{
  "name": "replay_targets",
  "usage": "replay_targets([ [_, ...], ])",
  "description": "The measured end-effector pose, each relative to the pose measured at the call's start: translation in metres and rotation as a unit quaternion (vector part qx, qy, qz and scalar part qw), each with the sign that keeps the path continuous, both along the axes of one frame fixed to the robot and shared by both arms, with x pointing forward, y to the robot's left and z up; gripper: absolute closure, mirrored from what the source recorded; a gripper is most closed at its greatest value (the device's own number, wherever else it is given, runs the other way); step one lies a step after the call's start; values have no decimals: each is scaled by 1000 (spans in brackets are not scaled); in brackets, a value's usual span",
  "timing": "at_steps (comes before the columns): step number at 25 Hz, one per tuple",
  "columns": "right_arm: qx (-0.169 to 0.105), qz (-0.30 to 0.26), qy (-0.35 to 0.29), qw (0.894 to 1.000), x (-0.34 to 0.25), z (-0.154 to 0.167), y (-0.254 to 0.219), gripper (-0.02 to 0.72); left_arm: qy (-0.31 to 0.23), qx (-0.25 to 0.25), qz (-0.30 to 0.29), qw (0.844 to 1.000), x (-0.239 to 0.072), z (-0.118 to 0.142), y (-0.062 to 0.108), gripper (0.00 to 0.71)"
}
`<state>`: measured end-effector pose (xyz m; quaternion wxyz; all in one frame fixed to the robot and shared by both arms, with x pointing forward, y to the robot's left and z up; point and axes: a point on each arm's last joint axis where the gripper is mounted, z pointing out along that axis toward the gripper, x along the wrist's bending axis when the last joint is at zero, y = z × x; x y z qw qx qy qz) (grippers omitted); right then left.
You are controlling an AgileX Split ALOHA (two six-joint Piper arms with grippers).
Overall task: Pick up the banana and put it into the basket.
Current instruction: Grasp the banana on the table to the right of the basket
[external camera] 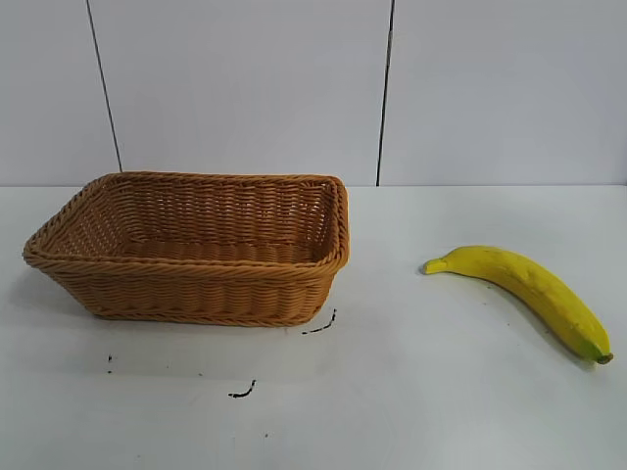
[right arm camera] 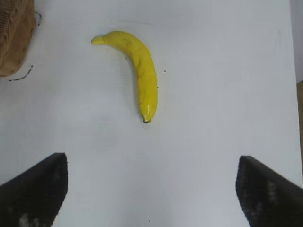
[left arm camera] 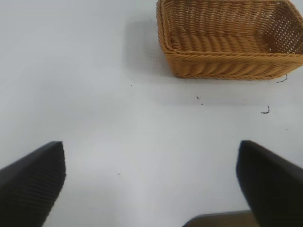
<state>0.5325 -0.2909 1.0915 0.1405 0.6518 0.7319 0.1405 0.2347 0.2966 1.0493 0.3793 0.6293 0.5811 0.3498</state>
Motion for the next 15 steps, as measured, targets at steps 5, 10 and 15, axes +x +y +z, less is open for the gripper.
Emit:
replay_targets([
  [5, -17, 43, 29, 998, 53, -24, 1, 14, 0, 0, 0, 1000, 0, 0, 0, 15],
  [10, -28, 78, 44, 996, 77, -45, 2, 14, 0, 0, 0, 1000, 0, 0, 0, 15],
  [15, -31, 107, 42, 993, 81, -50, 10, 14, 0, 0, 0, 1000, 0, 0, 0, 15],
])
